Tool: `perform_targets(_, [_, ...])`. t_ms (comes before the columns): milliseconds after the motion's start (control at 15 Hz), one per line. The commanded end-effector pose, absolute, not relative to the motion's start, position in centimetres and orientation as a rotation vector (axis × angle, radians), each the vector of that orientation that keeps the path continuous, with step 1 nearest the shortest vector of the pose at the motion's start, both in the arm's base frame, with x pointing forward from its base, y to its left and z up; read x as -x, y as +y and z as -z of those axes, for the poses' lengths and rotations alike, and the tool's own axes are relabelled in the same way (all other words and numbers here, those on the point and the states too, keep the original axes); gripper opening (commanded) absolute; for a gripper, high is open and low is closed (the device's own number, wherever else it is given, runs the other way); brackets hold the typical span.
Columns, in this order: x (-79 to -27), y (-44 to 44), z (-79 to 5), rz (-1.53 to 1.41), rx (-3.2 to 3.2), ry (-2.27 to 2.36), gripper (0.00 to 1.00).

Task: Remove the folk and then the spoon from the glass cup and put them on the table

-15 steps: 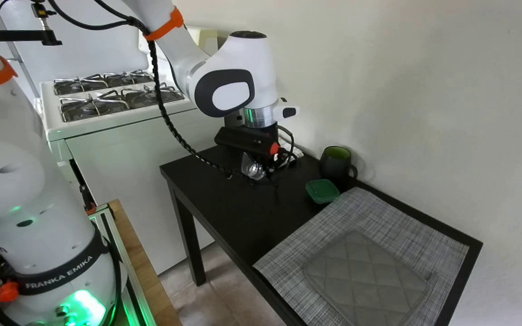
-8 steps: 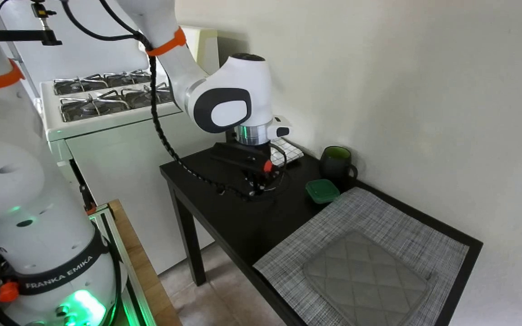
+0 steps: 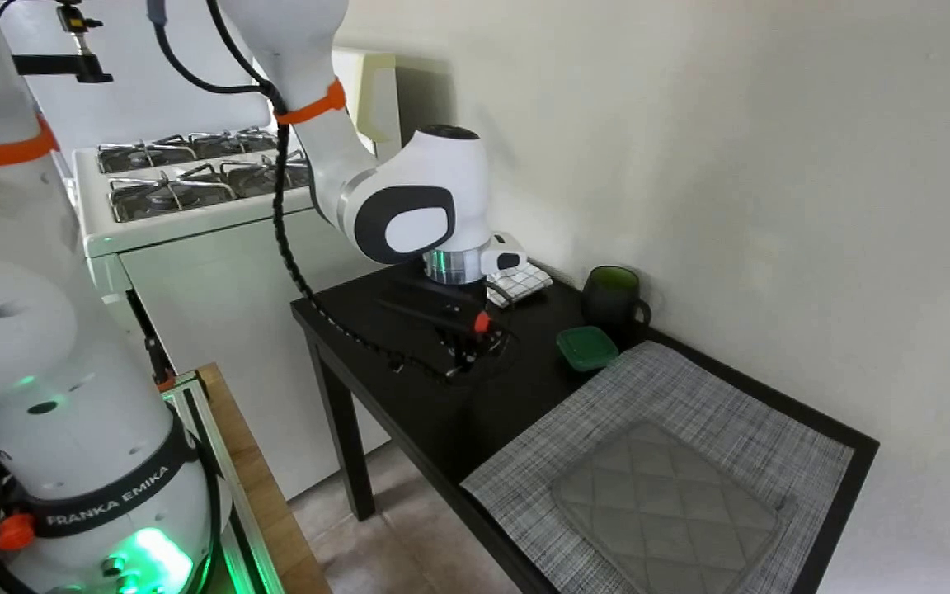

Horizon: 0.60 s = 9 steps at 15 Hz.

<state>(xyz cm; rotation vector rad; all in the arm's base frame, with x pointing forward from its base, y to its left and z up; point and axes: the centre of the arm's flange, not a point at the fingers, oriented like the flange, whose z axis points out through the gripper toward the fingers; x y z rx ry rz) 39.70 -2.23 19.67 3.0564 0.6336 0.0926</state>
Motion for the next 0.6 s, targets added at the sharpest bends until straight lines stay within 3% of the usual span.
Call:
perform_targets(0, [-39.5, -1.6, -17.6, -0.087, -3.070, 0.607, 0.02])
perform_targets(533, [-39.3, -1.1, -15.4, -0.050, -3.066, 0.555, 0.02])
